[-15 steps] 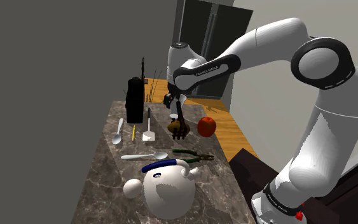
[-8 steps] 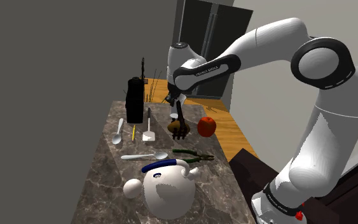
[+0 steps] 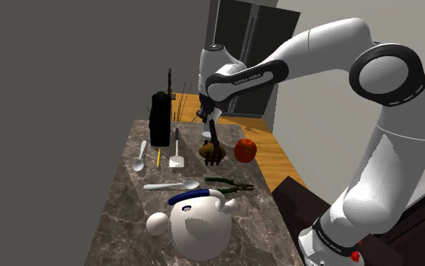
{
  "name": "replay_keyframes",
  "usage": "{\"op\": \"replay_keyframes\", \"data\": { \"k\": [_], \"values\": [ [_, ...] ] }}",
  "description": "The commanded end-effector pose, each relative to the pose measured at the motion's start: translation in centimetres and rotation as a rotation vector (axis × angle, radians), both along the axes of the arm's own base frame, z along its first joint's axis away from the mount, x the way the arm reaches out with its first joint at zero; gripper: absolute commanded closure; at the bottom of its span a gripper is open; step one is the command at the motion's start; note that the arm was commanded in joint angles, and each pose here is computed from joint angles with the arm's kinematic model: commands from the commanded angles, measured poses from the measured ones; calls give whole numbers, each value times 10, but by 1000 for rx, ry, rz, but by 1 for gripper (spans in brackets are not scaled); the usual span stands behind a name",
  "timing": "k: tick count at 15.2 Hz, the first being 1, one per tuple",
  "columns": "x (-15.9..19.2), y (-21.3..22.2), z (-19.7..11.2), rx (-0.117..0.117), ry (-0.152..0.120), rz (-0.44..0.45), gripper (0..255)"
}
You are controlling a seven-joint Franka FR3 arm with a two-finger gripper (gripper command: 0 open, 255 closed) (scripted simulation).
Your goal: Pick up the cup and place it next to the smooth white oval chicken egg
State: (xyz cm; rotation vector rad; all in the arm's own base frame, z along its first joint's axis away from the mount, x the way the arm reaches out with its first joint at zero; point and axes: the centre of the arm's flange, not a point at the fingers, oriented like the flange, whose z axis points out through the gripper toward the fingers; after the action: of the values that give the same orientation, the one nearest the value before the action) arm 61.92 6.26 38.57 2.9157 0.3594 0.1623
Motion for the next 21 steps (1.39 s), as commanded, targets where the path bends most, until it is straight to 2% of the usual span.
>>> {"op": "replay_keyframes", "data": {
  "k": [1,21],
  "values": [
    [0,0,12,0,0,0,255],
    [0,0,117,0,0,0,255]
  ]
}}
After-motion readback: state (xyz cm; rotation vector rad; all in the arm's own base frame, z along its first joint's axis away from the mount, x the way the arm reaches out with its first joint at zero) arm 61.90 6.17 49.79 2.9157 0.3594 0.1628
